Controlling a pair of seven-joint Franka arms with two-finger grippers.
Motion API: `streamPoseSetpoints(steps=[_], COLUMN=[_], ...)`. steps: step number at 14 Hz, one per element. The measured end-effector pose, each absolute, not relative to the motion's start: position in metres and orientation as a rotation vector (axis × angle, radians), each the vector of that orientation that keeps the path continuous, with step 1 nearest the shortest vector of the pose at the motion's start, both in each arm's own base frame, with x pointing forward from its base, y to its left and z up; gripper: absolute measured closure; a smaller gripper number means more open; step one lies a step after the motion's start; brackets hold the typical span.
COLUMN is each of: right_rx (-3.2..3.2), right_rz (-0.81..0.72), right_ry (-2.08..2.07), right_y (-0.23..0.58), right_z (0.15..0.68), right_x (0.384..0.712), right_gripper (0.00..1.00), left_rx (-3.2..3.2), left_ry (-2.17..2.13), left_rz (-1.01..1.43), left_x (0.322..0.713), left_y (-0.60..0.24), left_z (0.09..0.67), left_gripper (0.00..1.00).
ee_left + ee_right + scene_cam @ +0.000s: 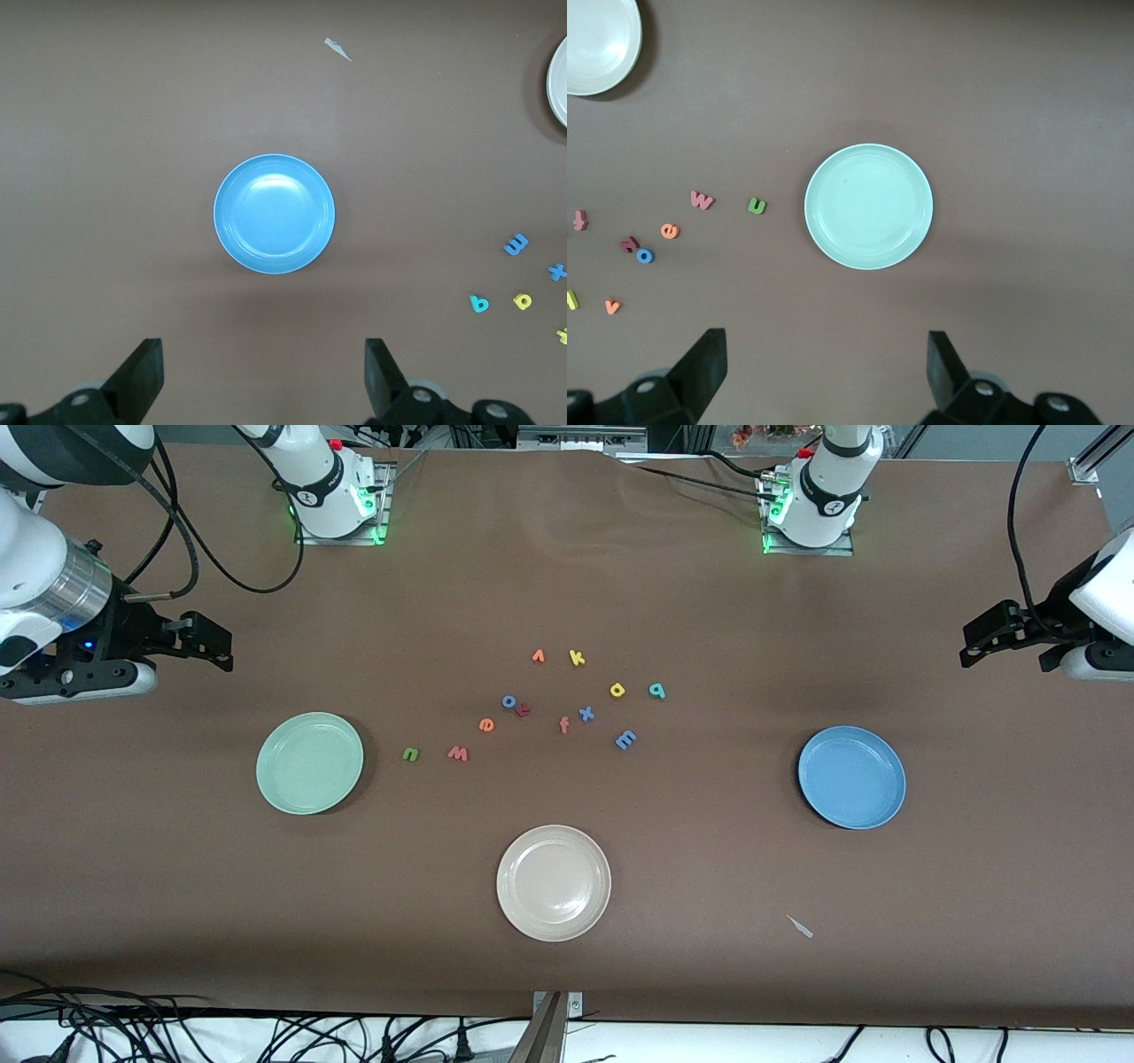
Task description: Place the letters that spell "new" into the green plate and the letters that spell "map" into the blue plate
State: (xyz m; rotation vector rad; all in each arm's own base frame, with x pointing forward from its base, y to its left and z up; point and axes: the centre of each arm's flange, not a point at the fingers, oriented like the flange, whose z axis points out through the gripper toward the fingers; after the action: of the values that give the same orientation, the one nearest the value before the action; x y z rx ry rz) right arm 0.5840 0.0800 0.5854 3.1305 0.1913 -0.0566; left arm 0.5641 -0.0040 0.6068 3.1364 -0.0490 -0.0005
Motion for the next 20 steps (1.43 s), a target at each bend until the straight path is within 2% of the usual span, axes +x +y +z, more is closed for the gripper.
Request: streamPoseSetpoints(steps=[20], right_rx=[3.129], right_rz=[-0.072], right_ry=[0.190], right_y=[0.0797], right_z=[0.5807], right_x=[0.5840], right_gripper=[0.00], left_rx=[3.136], left_ry=[-0.049], left_rz=[0.002], left_x=[0.5646], left_y=[-0.0041], left_z=[0.6050], left_gripper=[0.00])
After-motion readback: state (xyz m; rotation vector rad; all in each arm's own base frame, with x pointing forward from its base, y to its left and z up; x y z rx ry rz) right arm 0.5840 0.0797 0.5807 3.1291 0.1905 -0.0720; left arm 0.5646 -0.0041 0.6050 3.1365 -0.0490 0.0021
